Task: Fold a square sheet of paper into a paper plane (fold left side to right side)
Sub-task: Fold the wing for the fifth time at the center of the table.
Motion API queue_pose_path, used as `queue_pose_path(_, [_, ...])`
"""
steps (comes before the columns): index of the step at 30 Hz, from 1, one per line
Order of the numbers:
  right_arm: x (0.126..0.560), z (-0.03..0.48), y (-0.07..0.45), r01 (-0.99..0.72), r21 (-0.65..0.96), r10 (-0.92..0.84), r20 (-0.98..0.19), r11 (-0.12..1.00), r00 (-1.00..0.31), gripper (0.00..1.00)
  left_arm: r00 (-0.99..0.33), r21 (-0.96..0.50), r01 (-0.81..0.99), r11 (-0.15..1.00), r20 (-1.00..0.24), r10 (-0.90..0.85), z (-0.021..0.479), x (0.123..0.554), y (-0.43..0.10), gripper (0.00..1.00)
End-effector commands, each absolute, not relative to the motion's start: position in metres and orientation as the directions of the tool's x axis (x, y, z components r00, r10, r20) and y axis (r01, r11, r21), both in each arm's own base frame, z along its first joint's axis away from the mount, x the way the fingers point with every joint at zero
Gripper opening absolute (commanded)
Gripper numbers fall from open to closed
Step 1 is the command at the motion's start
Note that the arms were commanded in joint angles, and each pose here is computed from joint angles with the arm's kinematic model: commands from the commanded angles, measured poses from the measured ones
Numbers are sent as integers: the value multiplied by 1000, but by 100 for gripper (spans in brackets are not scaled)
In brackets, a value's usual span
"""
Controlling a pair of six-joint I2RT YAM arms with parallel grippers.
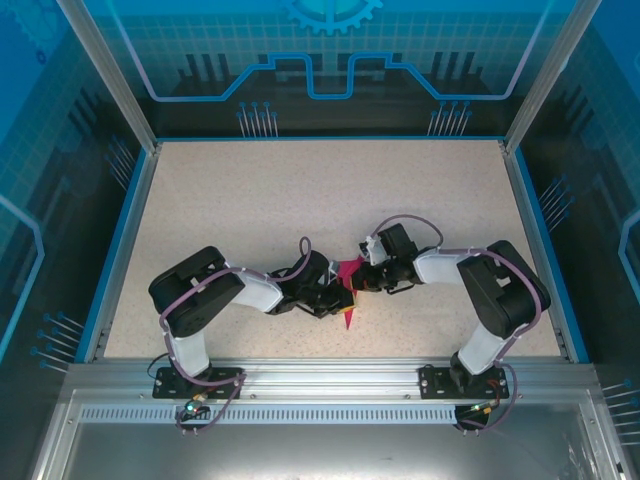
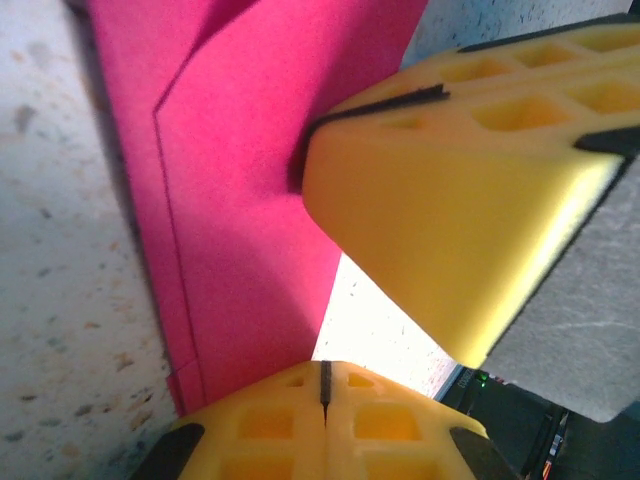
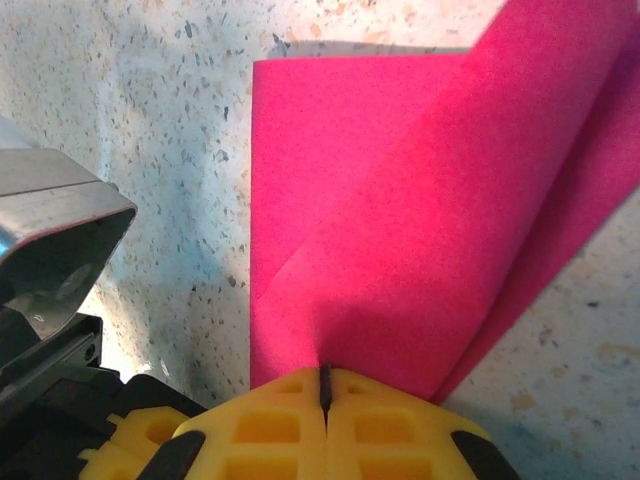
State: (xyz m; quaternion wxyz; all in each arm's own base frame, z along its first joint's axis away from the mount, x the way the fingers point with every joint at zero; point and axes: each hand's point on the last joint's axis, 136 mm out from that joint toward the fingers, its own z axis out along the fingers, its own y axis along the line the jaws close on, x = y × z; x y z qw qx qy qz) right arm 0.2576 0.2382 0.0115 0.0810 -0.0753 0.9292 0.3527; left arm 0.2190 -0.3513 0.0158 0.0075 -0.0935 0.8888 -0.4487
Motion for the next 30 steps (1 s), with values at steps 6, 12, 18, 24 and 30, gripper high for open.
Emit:
queue_pose_path(6, [276, 4, 230, -228, 571, -109, -236, 788, -966, 5, -961, -657, -276, 701, 178, -212, -33, 191, -323, 2])
queue_pose_path(12, [292, 6, 223, -231, 553, -103, -254, 801, -962, 5, -960, -653, -281, 703, 183, -214, -34, 191, -322, 2])
queue_pose_path(18, [307, 6, 214, -220, 542, -84, -264, 811, -961, 5, -959, -654, -283, 702, 186, -214, -34, 191, -323, 1])
queue_pose_path(24, [318, 1, 200, -195, 526, -65, -255, 828, -965, 5, -959, -654, -283, 702, 186, -214, -35, 190, -322, 1])
queue_pose_path(30, [344, 8, 194, -189, 529, -38, -282, 827, -959, 5, -959, -657, -282, 699, 185, -213, -34, 190, -322, 1])
